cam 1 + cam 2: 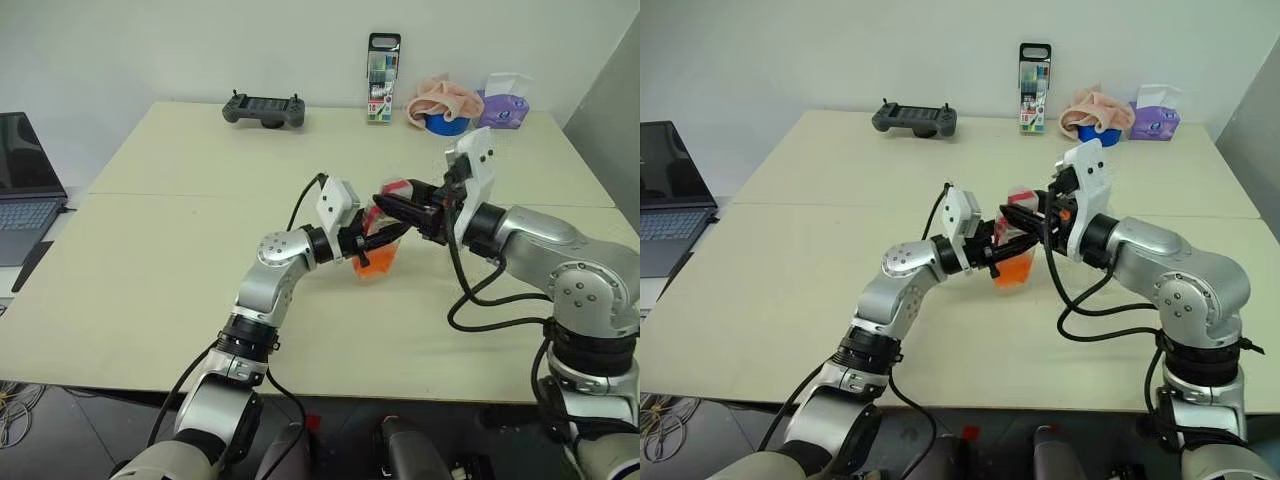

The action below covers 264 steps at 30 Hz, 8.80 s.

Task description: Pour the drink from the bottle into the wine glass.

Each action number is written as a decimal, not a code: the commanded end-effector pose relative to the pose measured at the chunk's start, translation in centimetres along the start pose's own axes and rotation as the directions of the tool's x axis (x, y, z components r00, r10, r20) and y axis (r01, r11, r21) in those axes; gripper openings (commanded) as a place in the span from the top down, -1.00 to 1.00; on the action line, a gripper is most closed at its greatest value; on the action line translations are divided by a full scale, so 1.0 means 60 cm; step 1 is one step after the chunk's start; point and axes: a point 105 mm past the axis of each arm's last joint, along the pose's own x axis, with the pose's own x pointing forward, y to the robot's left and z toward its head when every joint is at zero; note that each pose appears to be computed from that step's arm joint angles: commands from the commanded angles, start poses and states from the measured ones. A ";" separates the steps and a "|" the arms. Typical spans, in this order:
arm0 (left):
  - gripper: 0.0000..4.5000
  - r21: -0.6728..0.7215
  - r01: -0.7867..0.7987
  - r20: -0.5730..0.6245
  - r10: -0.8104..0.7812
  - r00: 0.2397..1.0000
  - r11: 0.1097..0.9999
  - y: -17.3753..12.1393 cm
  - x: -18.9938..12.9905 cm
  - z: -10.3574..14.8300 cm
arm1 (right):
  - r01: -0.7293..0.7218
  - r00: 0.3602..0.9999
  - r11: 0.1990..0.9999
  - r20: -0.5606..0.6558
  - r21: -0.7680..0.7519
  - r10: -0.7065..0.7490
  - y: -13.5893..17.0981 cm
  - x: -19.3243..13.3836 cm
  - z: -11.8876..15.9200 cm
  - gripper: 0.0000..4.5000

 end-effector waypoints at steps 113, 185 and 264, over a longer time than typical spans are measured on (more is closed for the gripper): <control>-0.98 0.120 -0.325 -0.090 0.336 0.937 0.938 -0.043 -0.130 0.001 | 0.602 0.718 0.723 -0.627 0.340 -0.302 -0.235 -0.066 -0.043 -1.00; -1.00 0.031 -0.652 -0.192 0.645 0.740 0.758 -0.010 -0.305 0.017 | 0.280 0.948 0.953 0.125 0.117 -0.294 0.019 0.286 -0.119 0.91; -1.00 0.068 -0.883 0.037 0.883 0.468 0.465 0.129 -0.331 0.078 | -0.286 0.954 0.914 0.004 -0.289 0.300 0.030 -0.059 0.122 -0.99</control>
